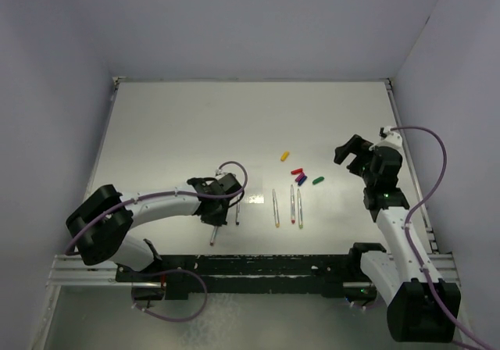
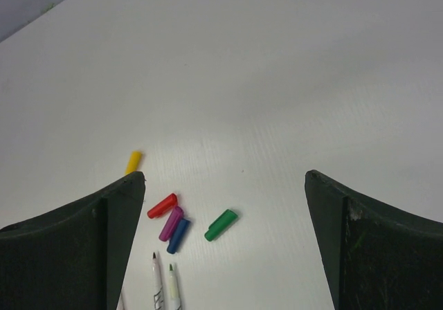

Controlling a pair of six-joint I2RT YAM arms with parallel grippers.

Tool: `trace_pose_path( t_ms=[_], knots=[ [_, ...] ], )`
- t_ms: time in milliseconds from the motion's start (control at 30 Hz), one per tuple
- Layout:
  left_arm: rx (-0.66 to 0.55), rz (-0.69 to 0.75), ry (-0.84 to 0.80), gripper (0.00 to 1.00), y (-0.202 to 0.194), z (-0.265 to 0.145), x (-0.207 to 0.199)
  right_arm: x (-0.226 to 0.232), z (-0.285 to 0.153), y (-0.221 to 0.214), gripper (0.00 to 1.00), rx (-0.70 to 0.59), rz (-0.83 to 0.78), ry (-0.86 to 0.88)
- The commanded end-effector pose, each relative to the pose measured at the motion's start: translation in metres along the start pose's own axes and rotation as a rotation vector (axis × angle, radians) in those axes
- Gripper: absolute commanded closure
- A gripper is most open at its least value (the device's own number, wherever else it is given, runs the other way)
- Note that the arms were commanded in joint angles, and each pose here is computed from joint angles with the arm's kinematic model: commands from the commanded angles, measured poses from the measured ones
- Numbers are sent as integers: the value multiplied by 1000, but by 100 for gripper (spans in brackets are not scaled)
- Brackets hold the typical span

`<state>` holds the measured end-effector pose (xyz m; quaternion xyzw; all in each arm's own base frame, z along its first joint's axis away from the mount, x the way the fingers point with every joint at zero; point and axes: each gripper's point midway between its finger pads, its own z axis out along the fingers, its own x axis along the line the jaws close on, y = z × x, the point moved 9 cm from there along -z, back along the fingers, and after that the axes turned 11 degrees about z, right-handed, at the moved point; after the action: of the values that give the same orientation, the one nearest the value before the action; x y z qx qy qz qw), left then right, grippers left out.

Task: Insert the pens into the pen caps

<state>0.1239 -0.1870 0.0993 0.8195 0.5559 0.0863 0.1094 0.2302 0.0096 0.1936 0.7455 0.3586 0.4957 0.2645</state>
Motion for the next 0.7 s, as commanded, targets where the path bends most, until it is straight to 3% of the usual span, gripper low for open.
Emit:
trace_pose_path(
  t_ms=[0,467,667],
  knots=[
    [-86,19,-15,100,18,-12,-5,7,4,9,0,11,-36,15],
    [-265,62,24,100,51,-41,-4,24,4,-8,0,64,-70,18],
    [-393,66,4,100,64,-51,-5,55,13,-32,11,141,-103,45]
  ],
)
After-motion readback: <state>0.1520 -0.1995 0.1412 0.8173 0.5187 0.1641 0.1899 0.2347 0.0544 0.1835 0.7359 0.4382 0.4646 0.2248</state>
